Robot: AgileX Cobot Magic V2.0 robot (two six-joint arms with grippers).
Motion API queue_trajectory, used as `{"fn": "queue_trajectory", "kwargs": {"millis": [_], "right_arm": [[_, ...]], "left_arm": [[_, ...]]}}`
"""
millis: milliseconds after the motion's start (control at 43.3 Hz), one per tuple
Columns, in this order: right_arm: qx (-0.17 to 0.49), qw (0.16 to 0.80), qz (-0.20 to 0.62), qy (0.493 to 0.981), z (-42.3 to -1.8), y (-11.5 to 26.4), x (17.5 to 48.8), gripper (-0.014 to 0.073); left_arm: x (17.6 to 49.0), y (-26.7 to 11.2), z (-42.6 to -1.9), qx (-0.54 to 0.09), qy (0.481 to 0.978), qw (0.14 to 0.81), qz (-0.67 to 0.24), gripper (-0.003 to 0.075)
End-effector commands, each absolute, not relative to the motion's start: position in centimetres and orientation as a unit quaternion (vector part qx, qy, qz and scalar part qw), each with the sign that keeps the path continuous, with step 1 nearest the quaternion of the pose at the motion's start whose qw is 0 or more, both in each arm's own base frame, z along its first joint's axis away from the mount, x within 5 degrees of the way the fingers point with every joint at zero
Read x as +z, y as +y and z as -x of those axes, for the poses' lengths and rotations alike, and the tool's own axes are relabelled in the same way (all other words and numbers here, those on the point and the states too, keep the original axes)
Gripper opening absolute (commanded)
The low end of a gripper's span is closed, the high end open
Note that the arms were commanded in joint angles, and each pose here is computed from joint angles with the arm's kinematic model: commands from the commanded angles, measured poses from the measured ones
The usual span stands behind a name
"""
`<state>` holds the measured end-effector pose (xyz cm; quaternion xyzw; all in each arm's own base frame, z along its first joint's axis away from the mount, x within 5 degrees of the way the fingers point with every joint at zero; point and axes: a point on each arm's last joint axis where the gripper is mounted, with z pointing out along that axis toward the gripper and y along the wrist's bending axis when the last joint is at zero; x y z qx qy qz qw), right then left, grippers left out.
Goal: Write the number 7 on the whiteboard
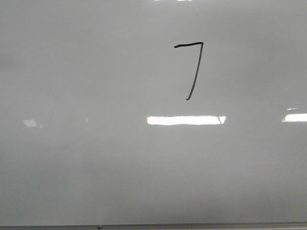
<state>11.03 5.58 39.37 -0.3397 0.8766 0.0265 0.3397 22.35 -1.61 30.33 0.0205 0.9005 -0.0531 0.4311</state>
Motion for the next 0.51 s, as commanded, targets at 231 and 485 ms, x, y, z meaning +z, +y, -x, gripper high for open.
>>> {"fn": "queue_trajectory", "kwargs": {"millis": [231,485], "right_arm": [[0.025,0.384,0.329,0.862,-11.2,5.5,40.7,0.0488],[0.026,0.384,0.329,0.862,-11.2,5.5,40.7,0.0488]], "left_arm": [[29.3,-1.2,-26.3,-0.047,0.86,0.508,0.015,0.0037],[28.5,-1.4,-29.1,-0.048,0.874,0.484,0.014,0.0038]]}}
